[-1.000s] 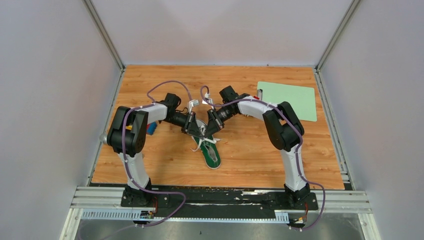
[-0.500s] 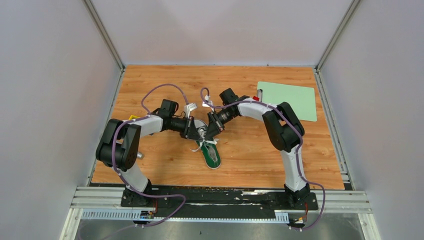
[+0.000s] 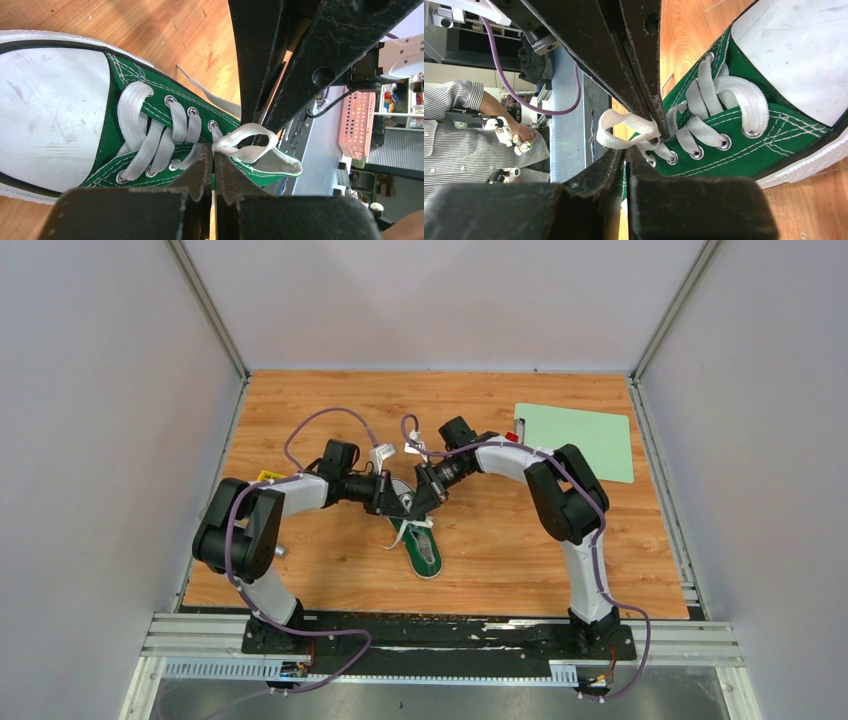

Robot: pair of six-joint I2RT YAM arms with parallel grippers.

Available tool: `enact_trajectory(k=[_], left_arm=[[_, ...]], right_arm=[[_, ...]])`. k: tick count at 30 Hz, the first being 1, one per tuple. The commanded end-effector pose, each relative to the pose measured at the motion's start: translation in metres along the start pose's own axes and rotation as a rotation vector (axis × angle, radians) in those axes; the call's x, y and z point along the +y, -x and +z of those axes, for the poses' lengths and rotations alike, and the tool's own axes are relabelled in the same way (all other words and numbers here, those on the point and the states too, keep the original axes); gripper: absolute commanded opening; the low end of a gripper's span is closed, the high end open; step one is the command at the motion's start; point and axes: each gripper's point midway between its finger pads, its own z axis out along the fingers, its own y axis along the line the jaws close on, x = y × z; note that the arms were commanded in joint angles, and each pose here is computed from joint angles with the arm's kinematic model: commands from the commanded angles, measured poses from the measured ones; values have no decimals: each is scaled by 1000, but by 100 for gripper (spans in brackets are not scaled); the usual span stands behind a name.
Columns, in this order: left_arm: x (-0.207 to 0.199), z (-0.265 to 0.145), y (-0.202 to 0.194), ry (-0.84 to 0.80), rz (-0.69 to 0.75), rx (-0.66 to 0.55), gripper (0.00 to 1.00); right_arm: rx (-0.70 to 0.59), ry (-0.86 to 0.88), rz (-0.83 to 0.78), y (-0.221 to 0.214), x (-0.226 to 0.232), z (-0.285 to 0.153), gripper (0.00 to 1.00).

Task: Tie the shoes
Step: Cross the shoelace with the shoelace.

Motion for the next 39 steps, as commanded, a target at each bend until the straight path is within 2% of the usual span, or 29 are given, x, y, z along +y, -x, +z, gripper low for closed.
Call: enact_trajectory(k=[1,8,14,19,24,31,39], left_arm=[[5,7,29,34,98,-71,0],[8,19,30,-7,27,-83,0],[9,21,26,-19,26,-76,0],[4,17,25,-18,75,-85,0],[7,17,24,-10,119,-100,0],[3,13,26,-2,162,-109,0],[-6,5,24,6,193,-123,0]], right_arm=[[-3,105,-12,9,38,-1,6],[-4,20,66,7,26,1,10],[-41,-38,71,12,24,-14,30],[-100,-97,53,14,11,-45,35],[-96,-154,62,13,-15,-47,34],[-73,-166,17,19,-27,-35,14],[-38,-212,0,15,-34,-22,12]])
